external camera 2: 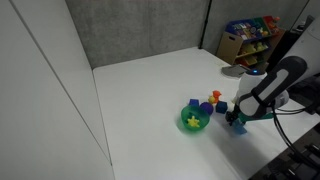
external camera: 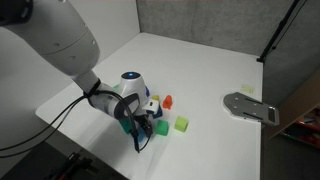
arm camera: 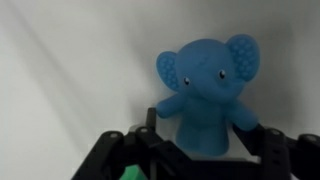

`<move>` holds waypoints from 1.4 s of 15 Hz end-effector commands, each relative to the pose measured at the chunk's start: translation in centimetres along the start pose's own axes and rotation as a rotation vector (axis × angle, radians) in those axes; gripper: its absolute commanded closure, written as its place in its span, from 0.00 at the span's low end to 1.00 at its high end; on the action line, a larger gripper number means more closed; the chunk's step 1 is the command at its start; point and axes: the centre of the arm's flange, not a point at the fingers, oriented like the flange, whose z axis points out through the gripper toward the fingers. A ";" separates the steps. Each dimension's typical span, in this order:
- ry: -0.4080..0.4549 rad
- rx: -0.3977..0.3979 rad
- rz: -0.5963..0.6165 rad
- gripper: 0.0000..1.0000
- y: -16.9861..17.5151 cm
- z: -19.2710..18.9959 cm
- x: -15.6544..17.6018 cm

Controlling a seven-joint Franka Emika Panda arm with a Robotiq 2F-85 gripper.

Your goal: Put the blue toy elephant in the green bowl

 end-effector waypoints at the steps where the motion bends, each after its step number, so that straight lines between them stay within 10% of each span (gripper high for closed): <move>1: 0.013 0.007 0.007 0.53 0.3 -1.2 -0.4; 5: 0.027 0.002 -0.003 0.80 -0.5 -3.3 -0.2; 21: 0.136 0.086 -0.056 0.84 -10.9 -20.0 -0.9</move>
